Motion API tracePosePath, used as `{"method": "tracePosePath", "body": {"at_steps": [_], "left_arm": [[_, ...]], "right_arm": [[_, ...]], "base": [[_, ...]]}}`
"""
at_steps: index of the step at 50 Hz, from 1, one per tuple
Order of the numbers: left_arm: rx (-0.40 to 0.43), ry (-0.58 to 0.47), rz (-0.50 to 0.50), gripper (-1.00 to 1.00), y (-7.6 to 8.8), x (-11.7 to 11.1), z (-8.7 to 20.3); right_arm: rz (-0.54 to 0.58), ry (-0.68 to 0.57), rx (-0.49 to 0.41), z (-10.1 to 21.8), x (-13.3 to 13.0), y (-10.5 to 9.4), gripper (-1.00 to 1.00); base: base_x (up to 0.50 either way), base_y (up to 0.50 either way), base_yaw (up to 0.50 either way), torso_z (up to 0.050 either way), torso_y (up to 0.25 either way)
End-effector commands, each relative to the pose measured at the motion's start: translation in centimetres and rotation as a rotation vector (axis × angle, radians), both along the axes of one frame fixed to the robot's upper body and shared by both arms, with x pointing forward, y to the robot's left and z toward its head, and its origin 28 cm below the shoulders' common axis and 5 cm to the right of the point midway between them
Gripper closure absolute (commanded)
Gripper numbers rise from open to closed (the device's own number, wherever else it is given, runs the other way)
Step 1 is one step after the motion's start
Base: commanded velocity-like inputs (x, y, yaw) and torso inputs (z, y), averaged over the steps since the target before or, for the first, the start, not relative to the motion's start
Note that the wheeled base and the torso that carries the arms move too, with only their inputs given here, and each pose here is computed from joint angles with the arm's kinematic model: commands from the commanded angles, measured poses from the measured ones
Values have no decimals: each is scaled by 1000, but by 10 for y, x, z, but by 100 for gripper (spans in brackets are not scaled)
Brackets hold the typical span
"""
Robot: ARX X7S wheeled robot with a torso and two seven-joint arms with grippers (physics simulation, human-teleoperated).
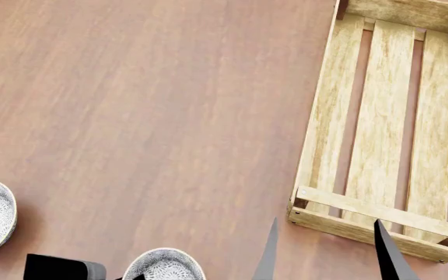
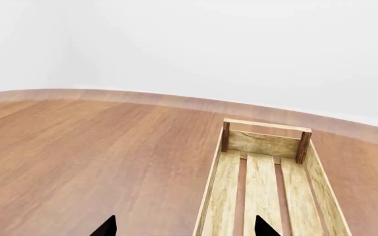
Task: Stack the right bowl on the left bowl and place them in the tray.
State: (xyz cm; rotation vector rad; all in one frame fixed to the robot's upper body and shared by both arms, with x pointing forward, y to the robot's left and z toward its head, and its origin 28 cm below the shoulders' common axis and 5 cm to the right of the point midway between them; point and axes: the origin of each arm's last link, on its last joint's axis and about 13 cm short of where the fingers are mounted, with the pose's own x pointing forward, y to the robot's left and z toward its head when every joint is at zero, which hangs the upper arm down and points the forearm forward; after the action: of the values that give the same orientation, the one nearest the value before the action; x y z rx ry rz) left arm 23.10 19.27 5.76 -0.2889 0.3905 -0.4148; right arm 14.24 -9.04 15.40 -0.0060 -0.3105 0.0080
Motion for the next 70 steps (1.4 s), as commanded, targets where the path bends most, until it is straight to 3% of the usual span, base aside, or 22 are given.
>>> {"method": "tracePosePath", "body": {"at_steps": [1, 16, 28, 70], "left_arm": [[-83, -54, 31, 100, -1, 2, 13], [-105, -137, 36, 100, -1, -13, 51], [-133, -164, 81, 100, 7, -12, 66], [-255, -203, 407, 100, 76, -7, 93]], "right_arm": [[4, -30, 11, 1, 3, -1, -100], [5, -31, 12, 1, 3, -1, -100], [5, -31, 14, 1, 3, -1, -100], [4, -30, 14, 0, 3, -1, -100]], "base": [[0, 0, 0, 0, 0], [0, 0, 0, 0, 0], [0, 0, 0, 0, 0], [0, 0, 0, 0, 0]]}}
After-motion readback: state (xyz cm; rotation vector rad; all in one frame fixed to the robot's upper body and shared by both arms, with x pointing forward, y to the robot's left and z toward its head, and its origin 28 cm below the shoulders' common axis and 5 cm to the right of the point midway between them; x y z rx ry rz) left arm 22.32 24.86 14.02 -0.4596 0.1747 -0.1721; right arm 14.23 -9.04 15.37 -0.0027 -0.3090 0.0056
